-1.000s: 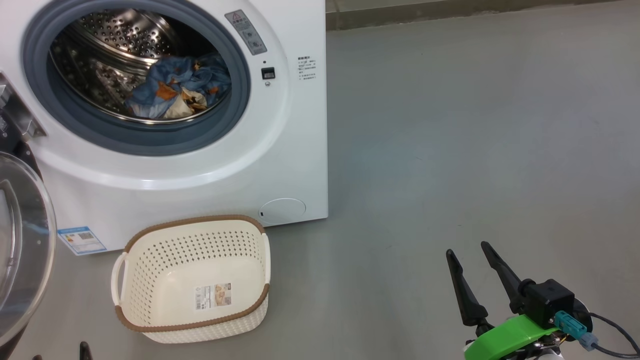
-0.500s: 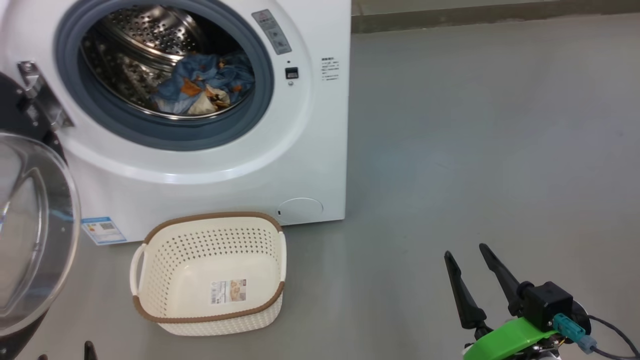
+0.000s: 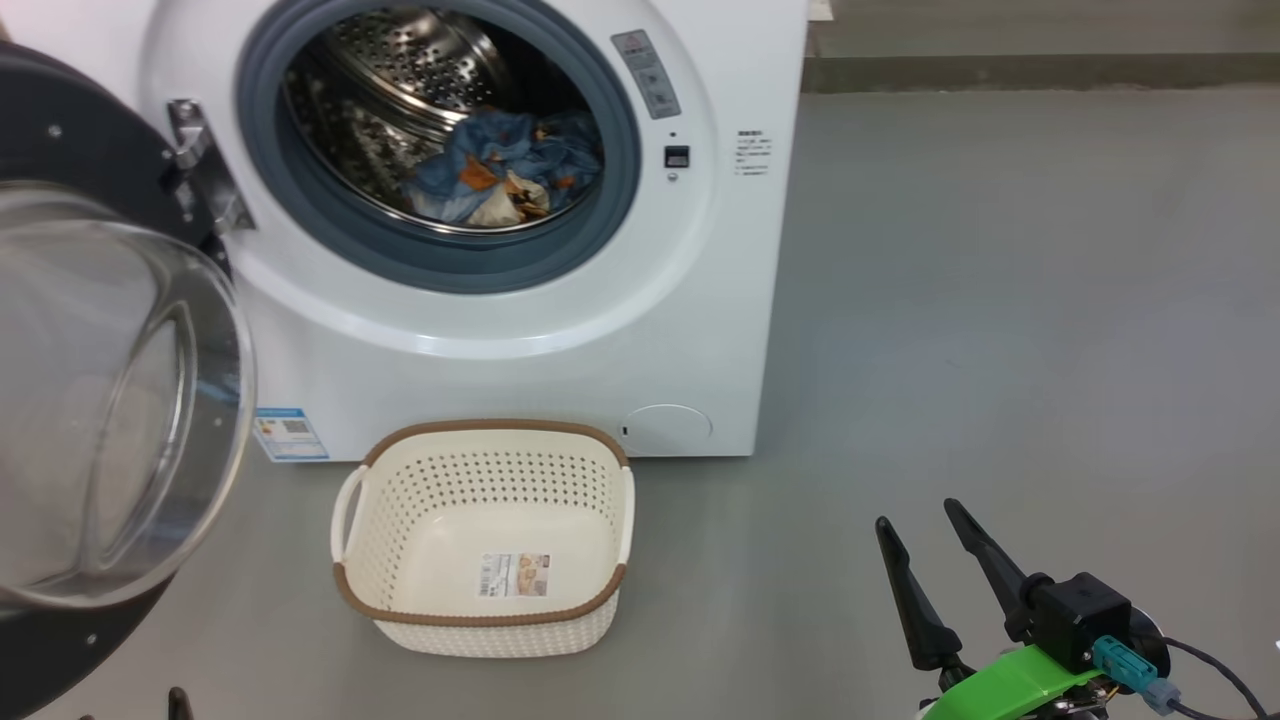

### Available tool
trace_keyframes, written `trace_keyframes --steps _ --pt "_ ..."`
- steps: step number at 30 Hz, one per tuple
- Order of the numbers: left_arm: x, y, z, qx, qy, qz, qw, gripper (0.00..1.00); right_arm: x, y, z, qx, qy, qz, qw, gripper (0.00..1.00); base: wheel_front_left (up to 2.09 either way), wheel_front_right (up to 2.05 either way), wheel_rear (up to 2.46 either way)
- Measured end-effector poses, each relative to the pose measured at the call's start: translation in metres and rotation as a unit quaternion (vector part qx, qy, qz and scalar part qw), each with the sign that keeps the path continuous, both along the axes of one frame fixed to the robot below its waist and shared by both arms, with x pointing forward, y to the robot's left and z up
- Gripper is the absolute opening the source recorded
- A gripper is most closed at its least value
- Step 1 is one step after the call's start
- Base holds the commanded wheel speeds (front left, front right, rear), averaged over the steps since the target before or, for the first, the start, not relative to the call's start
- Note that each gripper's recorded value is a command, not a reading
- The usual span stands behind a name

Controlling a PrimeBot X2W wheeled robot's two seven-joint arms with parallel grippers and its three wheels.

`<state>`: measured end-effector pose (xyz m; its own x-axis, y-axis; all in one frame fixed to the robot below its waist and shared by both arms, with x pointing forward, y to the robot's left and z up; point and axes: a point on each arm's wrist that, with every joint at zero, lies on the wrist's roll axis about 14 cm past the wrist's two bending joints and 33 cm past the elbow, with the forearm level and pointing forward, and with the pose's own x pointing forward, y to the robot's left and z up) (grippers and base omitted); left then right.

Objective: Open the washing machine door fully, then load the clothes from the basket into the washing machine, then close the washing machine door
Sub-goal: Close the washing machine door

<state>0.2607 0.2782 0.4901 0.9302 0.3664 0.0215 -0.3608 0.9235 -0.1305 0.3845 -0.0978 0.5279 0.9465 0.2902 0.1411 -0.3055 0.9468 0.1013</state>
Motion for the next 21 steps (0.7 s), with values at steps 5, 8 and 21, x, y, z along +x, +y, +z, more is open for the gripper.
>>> trace_keyframes --steps 5,8,21 --pt "-0.016 0.009 -0.003 -0.001 0.004 0.024 1.0 1.0 0.002 0.015 0.003 -0.002 -0.004 0.021 1.0 1.0 0.0 0.0 0.0" --pt "-0.024 0.014 -0.004 -0.002 0.005 0.037 0.999 1.0 0.003 0.023 0.004 -0.003 -0.006 0.032 0.999 1.0 0.0 0.0 0.0" --pt "-0.062 0.037 -0.007 -0.005 0.006 0.102 0.995 1.0 0.003 0.059 0.01 -0.008 -0.014 0.083 0.996 1.0 0.0 0.0 0.0"
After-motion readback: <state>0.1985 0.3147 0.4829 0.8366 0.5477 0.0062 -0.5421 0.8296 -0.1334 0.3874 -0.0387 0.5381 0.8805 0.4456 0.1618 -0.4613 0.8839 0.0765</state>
